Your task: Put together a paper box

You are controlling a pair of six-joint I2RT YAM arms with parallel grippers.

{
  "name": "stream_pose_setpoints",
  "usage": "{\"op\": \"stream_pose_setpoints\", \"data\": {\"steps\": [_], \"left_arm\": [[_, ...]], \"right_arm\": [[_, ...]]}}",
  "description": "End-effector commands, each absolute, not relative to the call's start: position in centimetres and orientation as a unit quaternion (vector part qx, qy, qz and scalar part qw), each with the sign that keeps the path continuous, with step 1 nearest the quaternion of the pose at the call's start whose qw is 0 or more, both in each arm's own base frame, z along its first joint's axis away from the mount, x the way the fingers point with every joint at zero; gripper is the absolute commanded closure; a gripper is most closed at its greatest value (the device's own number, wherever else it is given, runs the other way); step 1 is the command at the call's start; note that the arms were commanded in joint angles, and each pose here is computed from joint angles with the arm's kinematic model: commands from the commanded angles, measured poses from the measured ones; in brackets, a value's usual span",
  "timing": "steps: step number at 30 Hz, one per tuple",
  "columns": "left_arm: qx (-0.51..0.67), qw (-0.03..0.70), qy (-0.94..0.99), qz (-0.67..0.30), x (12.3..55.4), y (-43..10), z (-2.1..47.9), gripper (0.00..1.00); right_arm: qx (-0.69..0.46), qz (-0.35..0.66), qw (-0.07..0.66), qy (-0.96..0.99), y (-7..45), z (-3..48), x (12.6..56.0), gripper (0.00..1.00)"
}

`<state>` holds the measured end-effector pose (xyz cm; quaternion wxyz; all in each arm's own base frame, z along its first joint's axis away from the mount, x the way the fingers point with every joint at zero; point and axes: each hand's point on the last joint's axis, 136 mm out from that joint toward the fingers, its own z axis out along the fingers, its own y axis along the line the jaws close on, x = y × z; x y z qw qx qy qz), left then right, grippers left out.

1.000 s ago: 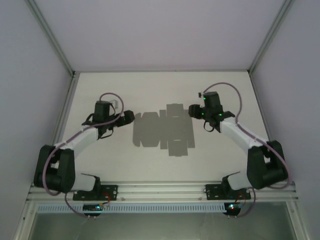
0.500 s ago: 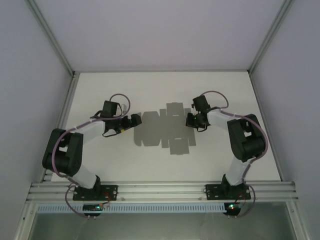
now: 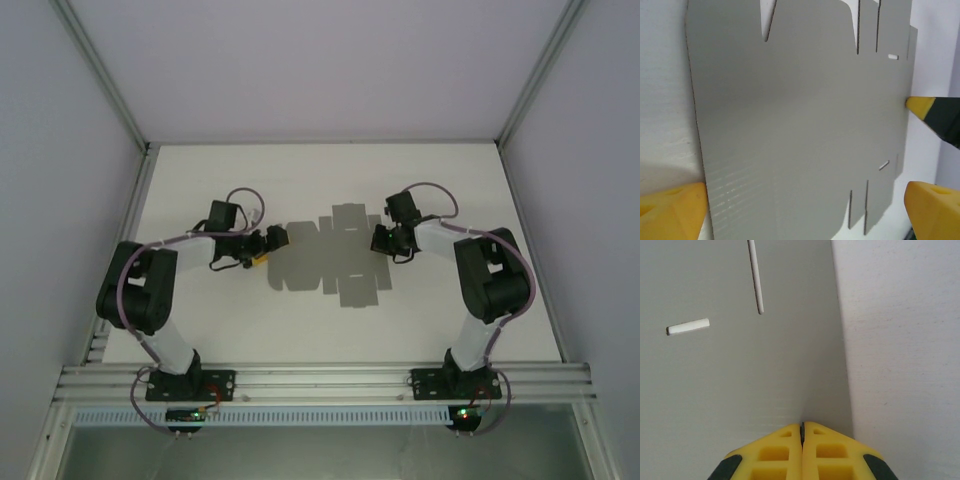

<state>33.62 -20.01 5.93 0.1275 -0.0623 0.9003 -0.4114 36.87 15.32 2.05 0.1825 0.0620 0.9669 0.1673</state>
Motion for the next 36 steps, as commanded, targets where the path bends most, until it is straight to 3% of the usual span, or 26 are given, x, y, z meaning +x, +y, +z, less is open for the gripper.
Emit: {"op": "stream_pose_setpoints", "data": {"steps": [1,12,15,20,24,32,36], "left_arm": [[-0.026,0.101,0.86,-0.499,33.1,-23.2,7.7,0.01],[0.009,0.171,0.769,-0.616,34.4,-24.9,16.0,0.11],[0.008,0.172,0.785,-0.595,34.5,-25.1,15.7,0.16],[0.029,0.178,0.861,-0.476,34.6,-25.0,13.7,0.29],[0.038,0.195,0.884,-0.423,34.7,-24.1,13.6,0.44],[0.045,0.198,0.867,-0.455,34.7,-25.0,13.4,0.99],[0.063,0.227,0.852,-0.467,34.9,-25.0,15.1,1.0]], "right_arm": [[0.081,0.1,0.069,0.989,12.8,-3.7,31.3,0.97],[0.081,0.122,0.069,0.987,13.6,-3.9,31.2,0.97],[0.08,0.123,0.07,0.987,13.6,-3.9,31.3,0.97],[0.074,0.116,0.069,0.988,13.7,-4.0,31.0,0.97],[0.072,0.114,0.071,0.988,13.7,-4.1,31.0,0.96],[0.032,0.166,0.134,0.976,15.7,-0.5,33.0,0.92],[0.006,0.195,0.197,0.961,16.0,4.1,34.8,0.84]]}}
